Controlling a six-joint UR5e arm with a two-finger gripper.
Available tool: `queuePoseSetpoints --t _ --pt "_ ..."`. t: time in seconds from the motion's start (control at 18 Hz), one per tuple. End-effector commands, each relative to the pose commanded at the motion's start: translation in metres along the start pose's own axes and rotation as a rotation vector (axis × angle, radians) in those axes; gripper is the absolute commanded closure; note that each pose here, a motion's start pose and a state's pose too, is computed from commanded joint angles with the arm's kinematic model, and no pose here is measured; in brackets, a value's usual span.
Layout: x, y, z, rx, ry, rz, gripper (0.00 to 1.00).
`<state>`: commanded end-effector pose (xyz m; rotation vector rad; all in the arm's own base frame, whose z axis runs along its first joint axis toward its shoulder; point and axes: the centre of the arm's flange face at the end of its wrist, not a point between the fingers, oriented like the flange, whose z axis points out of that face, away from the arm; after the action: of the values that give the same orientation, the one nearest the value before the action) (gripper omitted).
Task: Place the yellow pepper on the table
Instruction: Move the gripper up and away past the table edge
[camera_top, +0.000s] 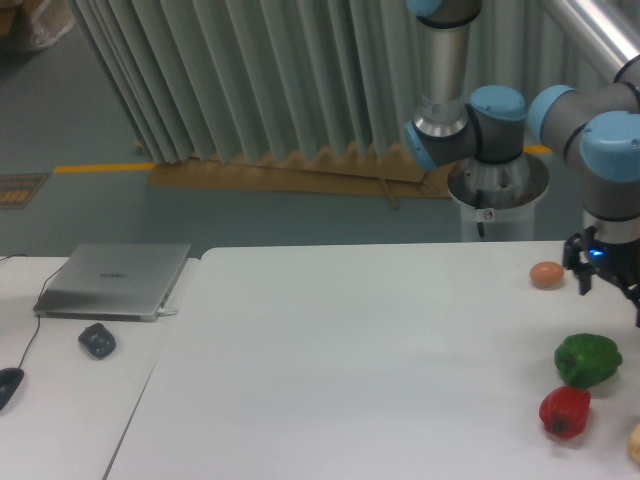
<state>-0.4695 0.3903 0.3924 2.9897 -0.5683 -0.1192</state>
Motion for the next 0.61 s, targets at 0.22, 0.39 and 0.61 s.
queuePoseSetpoints --t 0.22,0.39,0.61 --pt "-0.010 0.030 0.008 -0.053 0.009 0.041 0.00" --pt "-0.022 0.082 0.012 -0.039 0.009 -0.188 0.00" --pt "-0.042 0.142 0.017 0.211 -0.002 -0.711 0.00"
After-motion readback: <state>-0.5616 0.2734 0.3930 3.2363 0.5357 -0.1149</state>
